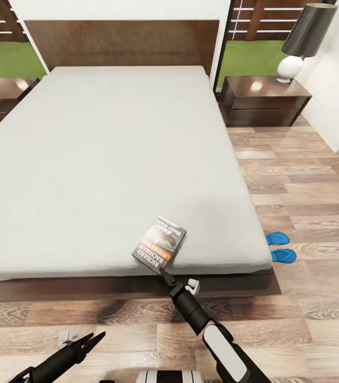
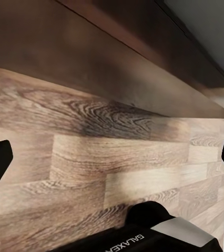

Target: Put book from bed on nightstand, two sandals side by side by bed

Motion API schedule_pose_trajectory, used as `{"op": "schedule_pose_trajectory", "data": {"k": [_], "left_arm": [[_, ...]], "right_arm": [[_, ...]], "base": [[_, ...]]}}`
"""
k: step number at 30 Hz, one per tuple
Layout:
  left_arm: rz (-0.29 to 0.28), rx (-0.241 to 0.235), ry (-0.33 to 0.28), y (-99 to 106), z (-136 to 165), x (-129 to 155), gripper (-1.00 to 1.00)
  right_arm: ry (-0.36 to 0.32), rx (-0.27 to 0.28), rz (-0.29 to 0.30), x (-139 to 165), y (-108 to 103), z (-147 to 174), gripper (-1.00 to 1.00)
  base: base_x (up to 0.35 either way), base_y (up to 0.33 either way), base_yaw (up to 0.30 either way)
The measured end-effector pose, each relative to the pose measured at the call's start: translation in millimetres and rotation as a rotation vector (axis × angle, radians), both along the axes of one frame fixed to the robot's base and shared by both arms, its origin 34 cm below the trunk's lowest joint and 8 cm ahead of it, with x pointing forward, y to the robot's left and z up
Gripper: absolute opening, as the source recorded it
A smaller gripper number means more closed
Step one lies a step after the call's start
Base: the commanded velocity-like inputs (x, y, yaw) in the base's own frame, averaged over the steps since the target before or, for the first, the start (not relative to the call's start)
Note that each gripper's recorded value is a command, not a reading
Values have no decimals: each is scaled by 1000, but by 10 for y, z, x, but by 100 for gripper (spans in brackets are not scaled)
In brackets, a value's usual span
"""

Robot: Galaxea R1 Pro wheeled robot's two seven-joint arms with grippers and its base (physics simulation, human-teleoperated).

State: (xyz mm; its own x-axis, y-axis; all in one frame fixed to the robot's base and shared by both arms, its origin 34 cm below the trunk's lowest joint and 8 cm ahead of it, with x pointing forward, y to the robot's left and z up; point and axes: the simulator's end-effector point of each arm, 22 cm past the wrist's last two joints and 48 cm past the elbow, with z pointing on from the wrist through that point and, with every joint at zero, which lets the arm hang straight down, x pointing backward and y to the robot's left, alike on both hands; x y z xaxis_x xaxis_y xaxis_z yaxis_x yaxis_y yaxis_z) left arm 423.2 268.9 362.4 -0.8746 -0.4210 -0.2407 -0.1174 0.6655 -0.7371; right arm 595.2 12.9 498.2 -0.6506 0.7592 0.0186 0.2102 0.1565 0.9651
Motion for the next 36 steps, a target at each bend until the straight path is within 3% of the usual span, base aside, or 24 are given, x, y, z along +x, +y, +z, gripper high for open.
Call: {"op": "schedule_pose_trajectory", "data": {"k": [36], "left_arm": [[-1, -2, 0, -12, -1, -3, 100]], "right_arm": [[15, 0, 7, -90, 12, -33, 100]], "base": [[45, 0, 0]]}}
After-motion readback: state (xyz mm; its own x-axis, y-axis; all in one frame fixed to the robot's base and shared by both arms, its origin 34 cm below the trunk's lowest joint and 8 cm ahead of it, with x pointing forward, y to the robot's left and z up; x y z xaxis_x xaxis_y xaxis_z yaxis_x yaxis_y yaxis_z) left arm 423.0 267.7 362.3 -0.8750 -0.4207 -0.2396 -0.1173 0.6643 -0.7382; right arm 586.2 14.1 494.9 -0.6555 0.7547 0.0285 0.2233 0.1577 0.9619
